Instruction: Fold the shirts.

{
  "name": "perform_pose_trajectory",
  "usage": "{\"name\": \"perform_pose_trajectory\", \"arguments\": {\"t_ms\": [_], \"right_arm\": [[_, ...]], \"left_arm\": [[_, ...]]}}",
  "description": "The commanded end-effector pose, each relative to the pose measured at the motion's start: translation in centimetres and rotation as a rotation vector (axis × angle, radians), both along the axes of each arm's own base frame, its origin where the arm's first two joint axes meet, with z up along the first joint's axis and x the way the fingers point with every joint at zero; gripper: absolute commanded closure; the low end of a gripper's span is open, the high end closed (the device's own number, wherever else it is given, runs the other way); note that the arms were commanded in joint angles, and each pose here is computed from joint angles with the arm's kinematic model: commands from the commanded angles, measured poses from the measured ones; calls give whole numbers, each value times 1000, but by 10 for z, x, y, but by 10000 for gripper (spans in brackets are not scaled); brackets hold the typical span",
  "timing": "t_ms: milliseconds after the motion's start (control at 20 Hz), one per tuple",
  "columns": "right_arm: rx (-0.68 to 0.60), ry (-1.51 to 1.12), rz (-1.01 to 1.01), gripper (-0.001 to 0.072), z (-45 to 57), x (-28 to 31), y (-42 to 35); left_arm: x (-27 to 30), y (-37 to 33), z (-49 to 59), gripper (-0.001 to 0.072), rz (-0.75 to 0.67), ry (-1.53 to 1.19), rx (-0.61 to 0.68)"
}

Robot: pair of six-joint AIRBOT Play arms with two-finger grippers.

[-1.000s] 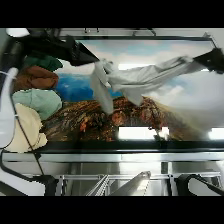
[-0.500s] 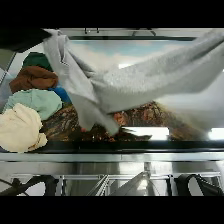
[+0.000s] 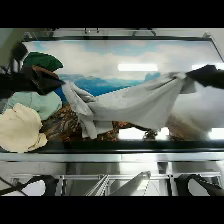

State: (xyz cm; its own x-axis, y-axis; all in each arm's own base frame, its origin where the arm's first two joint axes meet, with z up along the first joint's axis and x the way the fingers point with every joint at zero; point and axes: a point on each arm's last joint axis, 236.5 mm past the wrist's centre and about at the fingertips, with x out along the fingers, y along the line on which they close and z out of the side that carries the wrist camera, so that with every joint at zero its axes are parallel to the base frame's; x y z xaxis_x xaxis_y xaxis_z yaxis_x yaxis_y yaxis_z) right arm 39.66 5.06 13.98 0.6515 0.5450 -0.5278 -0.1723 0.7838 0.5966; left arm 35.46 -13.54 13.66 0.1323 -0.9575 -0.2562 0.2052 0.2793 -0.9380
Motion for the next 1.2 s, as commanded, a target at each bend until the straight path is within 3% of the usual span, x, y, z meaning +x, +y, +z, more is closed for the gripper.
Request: {"name": "perform_pose_trajectory", "arguments": {"t_ms": [0,50,100,200,350,650,1100,1150], "right_arm": [[13,263,-69,568,-135,26,-10],[20,310,-84,344,-158,32,-16],[36,354,-82,297,-173,35,-22],[71,399,-71,278,-178,33,-36],[35,462,-25,273,-180,3,-62],[20,680,68,274,-247,-74,-26],[59,633,130,285,-262,-57,63],[64,625,131,383,-260,-54,65]], "left_arm": [[1,25,-122,597,45,258,115],[9,37,-137,385,74,304,94],[18,50,-141,358,100,334,52],[39,79,-128,359,148,327,-53],[41,110,-116,359,178,304,-55],[-22,79,-168,358,134,438,137],[-25,33,-198,357,102,442,223],[-26,25,-200,357,86,435,239]]}}
